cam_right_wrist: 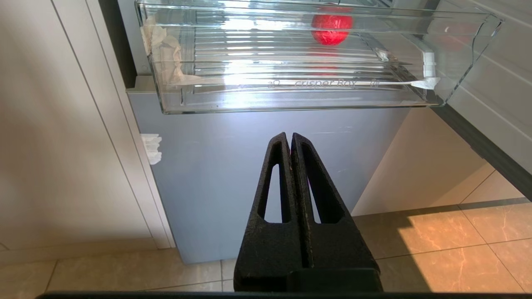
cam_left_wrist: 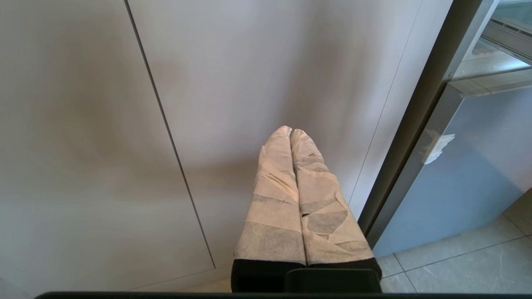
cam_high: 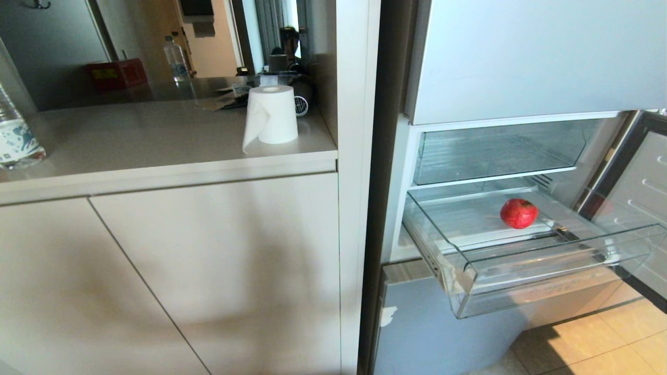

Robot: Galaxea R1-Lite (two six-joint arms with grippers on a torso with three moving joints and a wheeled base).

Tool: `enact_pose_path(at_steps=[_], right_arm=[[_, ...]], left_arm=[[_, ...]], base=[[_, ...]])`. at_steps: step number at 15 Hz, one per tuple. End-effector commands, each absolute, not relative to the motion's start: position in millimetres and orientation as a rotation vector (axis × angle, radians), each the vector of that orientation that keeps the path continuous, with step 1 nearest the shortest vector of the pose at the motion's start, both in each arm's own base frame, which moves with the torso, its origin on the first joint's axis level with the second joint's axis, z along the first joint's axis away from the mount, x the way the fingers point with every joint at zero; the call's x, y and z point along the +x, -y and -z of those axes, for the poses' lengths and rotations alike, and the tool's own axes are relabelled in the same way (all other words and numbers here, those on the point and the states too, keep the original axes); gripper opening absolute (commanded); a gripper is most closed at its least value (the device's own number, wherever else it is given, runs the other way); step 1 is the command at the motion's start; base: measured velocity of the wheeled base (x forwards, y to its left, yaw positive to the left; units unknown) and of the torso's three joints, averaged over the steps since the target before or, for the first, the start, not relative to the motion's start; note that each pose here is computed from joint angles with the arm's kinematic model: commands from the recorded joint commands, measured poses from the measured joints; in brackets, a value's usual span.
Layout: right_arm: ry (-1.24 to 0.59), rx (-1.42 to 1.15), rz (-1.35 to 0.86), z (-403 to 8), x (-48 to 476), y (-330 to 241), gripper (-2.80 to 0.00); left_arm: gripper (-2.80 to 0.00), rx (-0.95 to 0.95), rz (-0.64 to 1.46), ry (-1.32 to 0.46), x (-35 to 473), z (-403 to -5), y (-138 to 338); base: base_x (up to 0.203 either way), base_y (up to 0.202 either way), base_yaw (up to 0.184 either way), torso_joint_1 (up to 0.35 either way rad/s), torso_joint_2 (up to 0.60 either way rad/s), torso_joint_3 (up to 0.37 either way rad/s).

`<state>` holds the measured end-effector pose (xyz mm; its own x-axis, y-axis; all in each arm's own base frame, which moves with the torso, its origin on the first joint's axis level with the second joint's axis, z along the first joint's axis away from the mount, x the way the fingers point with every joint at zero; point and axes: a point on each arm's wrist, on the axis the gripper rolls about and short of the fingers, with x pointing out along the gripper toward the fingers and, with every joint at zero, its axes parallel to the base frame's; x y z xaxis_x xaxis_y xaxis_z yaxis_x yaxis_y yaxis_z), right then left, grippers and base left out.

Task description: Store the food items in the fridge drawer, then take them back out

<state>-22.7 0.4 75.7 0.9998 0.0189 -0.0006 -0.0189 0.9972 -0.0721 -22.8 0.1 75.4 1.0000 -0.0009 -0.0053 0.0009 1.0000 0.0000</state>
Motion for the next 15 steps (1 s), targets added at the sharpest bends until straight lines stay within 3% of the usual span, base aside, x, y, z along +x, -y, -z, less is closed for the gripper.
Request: enact_pose_path(at_steps=[1,5,15], right_arm=[[-0.002,-0.073,-0.02,-75.3,-22.8,-0.4,-2.8],[-0.002,-0.084,-0.022,-75.2,-22.8,-0.4,-2.8],[-0.001,-0.045,-0.012,-75.3,-22.8,-0.2,-2.8]], left_arm=[[-2.8,0.0,0.0,-0.006,-22.8,-75.3,-0.1],[-2.8,0.0,0.0,-0.006,-22.8,-75.3,-0.1],[-2.8,0.0,0.001,-0.006,-22.8,-75.3,-0.1]], base=[[0.0,0.0,0.0,0.0,0.0,0.0],[0.001,0.0,-0.026,0.001,0.0,-0.001],[0.001,0.008,-0.175,0.002,0.0,0.001]])
